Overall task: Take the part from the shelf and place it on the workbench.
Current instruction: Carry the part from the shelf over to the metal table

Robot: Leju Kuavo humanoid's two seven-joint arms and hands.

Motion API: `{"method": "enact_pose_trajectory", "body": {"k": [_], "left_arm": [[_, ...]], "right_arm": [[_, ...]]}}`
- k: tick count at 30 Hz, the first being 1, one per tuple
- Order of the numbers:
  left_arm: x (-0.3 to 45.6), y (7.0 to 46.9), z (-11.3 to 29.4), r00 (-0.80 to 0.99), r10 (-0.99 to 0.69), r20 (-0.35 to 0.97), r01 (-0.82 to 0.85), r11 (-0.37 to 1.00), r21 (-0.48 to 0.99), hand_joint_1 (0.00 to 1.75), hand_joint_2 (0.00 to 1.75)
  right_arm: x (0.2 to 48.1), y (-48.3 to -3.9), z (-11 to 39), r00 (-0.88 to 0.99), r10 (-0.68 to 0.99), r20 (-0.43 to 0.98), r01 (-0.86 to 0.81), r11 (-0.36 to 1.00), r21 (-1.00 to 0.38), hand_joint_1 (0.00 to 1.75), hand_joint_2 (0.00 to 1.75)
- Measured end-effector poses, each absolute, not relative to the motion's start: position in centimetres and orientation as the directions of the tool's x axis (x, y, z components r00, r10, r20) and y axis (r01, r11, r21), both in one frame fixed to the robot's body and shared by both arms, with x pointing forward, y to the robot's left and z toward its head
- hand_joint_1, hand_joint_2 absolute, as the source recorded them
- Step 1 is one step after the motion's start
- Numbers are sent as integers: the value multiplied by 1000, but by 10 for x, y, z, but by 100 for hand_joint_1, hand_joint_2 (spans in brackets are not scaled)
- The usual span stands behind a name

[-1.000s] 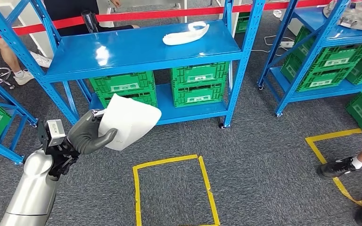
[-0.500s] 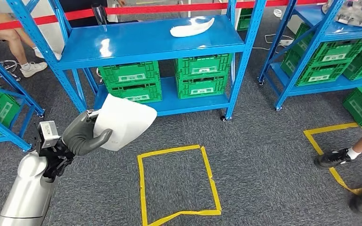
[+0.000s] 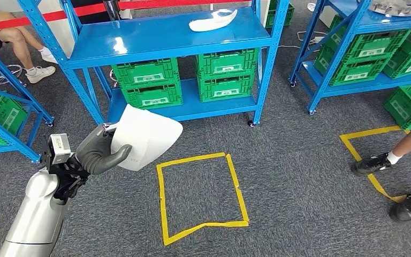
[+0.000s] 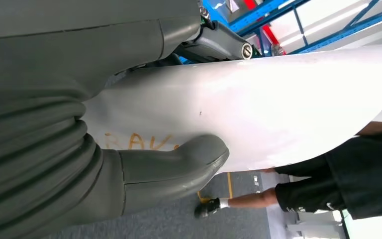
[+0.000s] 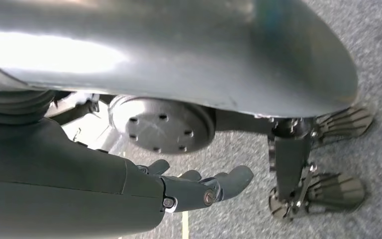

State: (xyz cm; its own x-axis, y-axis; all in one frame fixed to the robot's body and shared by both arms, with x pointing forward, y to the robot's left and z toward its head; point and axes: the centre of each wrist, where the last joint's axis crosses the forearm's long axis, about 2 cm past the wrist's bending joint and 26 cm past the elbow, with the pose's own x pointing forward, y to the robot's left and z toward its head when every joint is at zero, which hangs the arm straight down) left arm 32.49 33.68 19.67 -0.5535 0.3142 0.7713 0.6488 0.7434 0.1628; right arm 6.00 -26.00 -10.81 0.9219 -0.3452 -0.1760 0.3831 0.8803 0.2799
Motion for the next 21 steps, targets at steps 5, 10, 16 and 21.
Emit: {"method": "enact_pose_trajectory", "body": {"k": [5,10,16,21], "left_arm": [[320,342,191,-539,295,789,641,752,157,175,175],[317,348,189,-534,244,810,605,780,163,175,175],[309,359,185,-538,210,817,567,807,166,175,175],[301,354,175,-509,201,837,570,807,153,175,175]], "right_arm": [[59,-260,-108,925,-337,-176,375,885,278,0,0],[60,-260,-108,935,-308,-173,346,898,272,0,0],[59,-263,-108,959,-230,-164,266,931,250,0,0],[59,-266,-109,966,-203,-161,238,941,241,0,0]]}}
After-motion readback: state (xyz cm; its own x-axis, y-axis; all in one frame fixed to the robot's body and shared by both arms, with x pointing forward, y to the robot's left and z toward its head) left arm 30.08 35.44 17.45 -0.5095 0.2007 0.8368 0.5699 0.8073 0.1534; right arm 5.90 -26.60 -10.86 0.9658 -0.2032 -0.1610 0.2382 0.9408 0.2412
